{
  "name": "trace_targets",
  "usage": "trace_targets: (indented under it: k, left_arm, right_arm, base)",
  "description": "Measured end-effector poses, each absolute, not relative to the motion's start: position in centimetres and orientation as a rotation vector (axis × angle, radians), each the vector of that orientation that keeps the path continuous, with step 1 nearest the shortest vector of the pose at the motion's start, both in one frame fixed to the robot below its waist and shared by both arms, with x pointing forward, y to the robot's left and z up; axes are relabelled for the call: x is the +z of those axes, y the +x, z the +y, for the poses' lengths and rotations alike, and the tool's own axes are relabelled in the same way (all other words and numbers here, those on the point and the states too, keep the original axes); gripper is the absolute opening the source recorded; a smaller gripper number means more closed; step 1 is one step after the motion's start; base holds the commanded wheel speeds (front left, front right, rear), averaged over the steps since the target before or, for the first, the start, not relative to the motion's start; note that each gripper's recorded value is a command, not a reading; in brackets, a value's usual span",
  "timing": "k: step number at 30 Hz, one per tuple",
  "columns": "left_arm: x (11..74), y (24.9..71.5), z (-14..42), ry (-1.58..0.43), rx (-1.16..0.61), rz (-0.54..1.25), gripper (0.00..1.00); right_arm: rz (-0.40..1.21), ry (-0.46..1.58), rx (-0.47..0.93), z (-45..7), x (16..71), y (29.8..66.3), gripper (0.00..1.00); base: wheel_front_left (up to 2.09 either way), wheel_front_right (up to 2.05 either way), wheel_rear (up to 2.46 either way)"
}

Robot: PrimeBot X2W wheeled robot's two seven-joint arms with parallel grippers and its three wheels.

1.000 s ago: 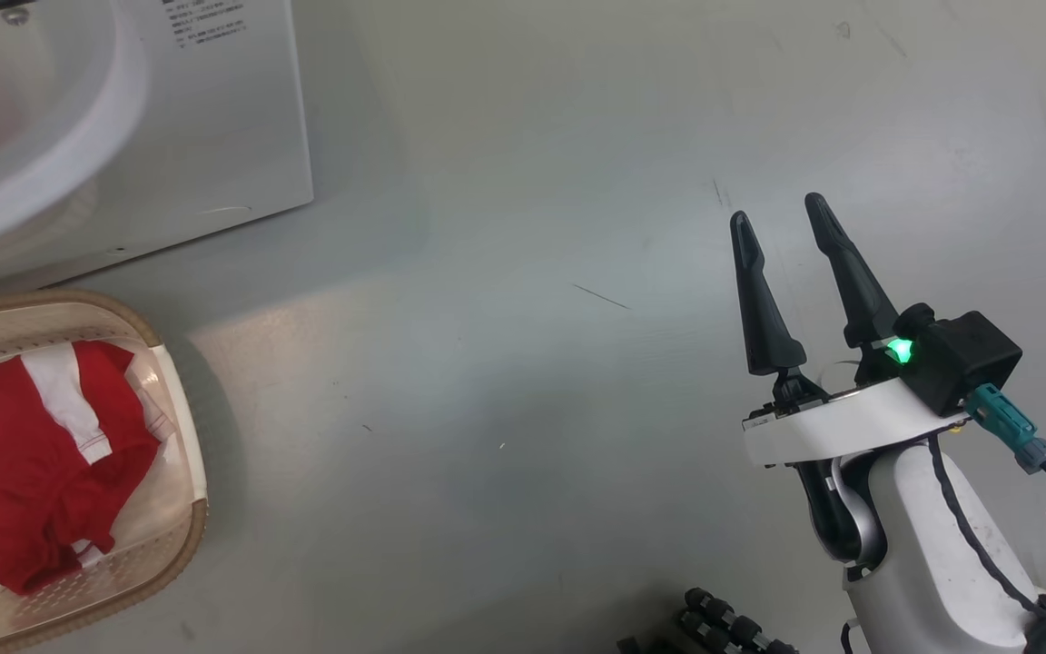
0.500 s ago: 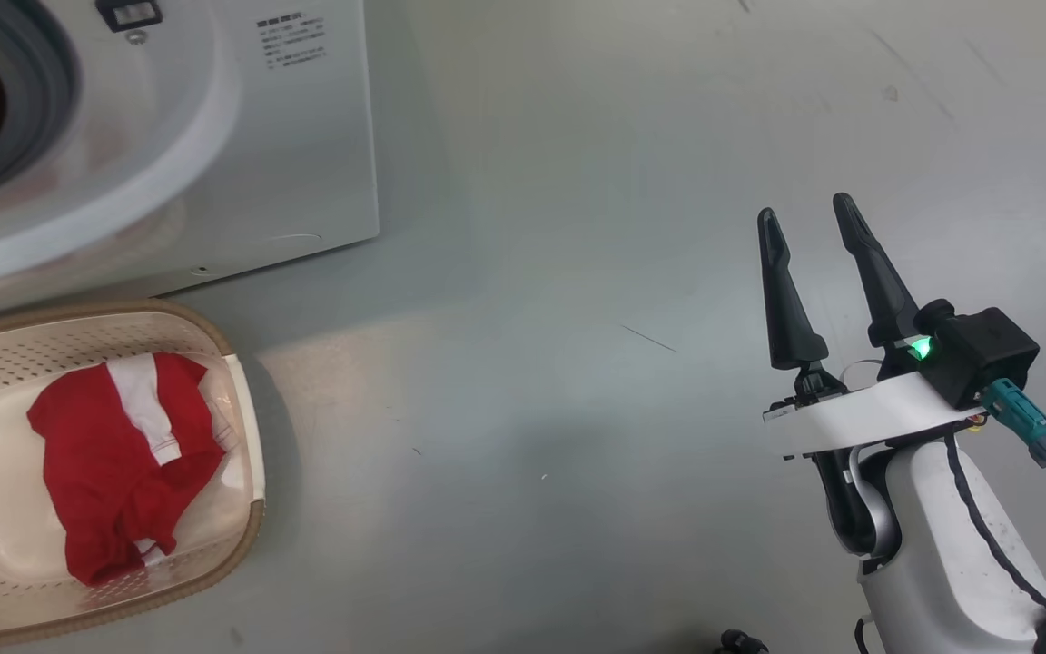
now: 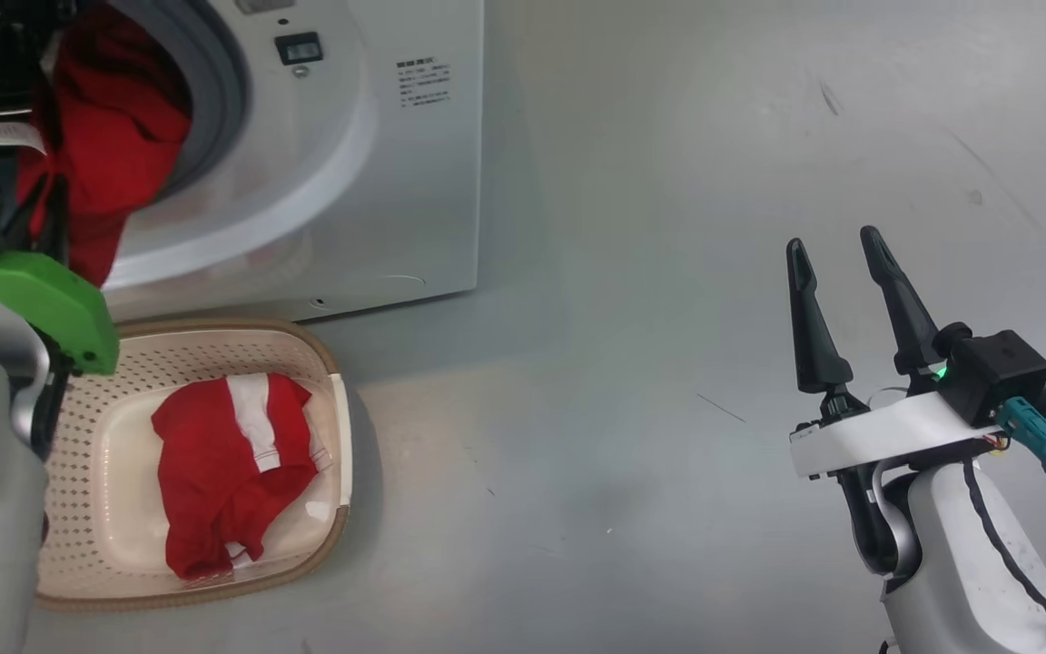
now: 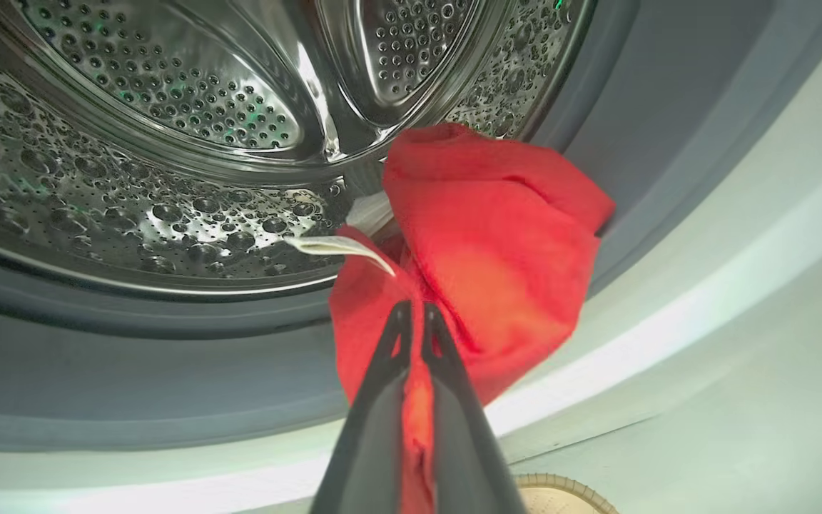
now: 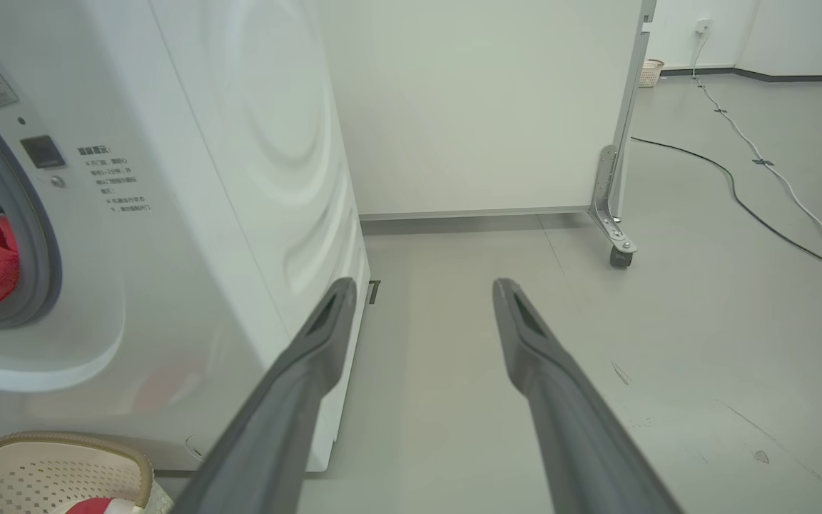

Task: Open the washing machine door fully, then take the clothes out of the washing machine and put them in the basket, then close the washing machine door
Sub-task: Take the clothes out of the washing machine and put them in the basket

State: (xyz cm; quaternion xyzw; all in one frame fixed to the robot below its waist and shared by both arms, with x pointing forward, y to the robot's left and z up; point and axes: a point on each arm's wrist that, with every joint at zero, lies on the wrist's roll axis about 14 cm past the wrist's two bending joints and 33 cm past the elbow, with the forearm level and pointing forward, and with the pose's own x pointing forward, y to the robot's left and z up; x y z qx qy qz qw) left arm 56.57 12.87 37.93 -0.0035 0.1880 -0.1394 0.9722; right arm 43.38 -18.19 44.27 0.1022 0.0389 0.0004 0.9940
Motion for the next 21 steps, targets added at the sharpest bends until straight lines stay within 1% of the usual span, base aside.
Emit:
trace_targets:
  k: [10,21]
  left_arm:
    - [40.3,51.5,17.2,-0.007,-0.198,0.327,0.00]
    - [43.0,47.9,20.4,0.005,-0.134,0.249,0.00]
  right_arm:
    - [0.053,0.233,0.072,-15.7,45.7,42.5,1.00]
    - [0.012,0.246,0.128,-14.0,47.6,41.5,1.00]
  base:
    - [0.00,0.00,0.00]
    - [0.00,0.00,0.00]
